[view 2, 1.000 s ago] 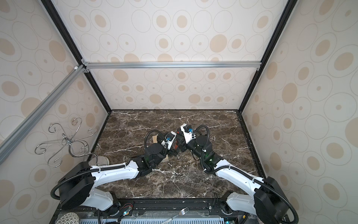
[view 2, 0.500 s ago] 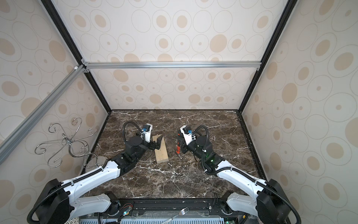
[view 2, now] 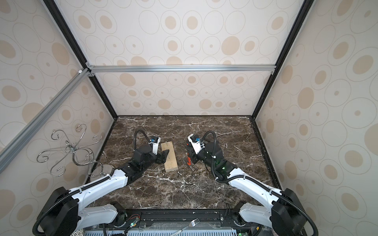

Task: Use a claw hammer to pull out a nail
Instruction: Pick up the hammer at the center of the board, then adjust the mounting plate at the center of the board.

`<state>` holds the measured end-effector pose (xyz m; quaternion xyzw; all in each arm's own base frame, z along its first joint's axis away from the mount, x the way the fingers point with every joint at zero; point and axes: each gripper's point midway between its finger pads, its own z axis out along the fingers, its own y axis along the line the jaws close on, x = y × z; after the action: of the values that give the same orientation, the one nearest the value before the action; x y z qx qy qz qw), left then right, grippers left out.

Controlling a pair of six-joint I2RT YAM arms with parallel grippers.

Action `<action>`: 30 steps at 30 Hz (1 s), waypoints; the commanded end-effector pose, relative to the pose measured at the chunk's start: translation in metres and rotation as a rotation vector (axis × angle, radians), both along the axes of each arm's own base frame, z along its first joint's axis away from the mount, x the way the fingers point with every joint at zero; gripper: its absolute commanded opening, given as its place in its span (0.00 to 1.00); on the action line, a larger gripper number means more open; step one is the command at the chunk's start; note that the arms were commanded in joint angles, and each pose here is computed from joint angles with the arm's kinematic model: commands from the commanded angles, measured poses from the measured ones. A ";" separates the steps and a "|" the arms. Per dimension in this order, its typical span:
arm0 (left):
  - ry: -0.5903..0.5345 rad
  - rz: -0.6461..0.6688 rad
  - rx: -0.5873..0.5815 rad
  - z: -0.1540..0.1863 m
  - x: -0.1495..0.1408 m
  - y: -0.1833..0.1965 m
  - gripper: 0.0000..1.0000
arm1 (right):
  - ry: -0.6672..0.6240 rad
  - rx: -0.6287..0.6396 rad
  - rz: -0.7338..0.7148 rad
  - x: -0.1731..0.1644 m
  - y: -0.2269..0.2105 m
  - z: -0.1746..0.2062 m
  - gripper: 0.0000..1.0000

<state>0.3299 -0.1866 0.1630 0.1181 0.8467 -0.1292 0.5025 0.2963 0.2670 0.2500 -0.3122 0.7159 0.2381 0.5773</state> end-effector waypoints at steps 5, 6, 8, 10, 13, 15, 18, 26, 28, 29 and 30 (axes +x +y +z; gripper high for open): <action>0.198 0.133 -0.012 -0.048 -0.016 0.032 0.40 | -0.138 0.026 0.027 0.001 0.004 0.049 0.00; 0.220 0.143 -0.006 -0.054 -0.018 0.034 0.38 | -0.140 0.024 0.030 0.001 0.004 0.049 0.00; 0.260 0.145 -0.010 -0.066 -0.022 0.033 0.34 | -0.145 0.021 0.036 0.000 0.005 0.049 0.00; 0.299 0.131 -0.023 -0.076 -0.025 0.028 0.32 | -0.156 0.016 0.043 -0.001 0.006 0.051 0.00; 0.355 0.116 -0.024 -0.089 -0.028 0.023 0.30 | -0.168 0.007 0.047 -0.002 0.005 0.055 0.00; 0.391 0.103 -0.021 -0.099 -0.032 0.020 0.28 | -0.175 -0.003 0.060 -0.005 0.005 0.057 0.00; 0.438 0.078 -0.031 -0.112 -0.037 0.015 0.26 | -0.189 -0.011 0.063 -0.007 0.004 0.061 0.00; 0.500 -0.060 0.000 -0.132 -0.049 -0.023 0.25 | -0.208 -0.036 0.064 -0.009 0.001 0.067 0.00; 0.504 -0.104 -0.005 -0.133 -0.049 -0.039 0.25 | -0.214 -0.044 0.066 -0.009 0.000 0.068 0.00; 0.501 -0.132 -0.016 -0.132 -0.048 -0.049 0.26 | -0.216 -0.052 0.073 -0.011 0.001 0.069 0.00; 0.496 -0.152 -0.029 -0.131 -0.047 -0.058 0.26 | -0.218 -0.064 0.077 -0.012 0.000 0.070 0.00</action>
<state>0.2781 -0.2135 0.0219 0.1154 0.9435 -0.1626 0.2648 0.2893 0.2672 0.2655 -0.3764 0.6967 0.2012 0.5766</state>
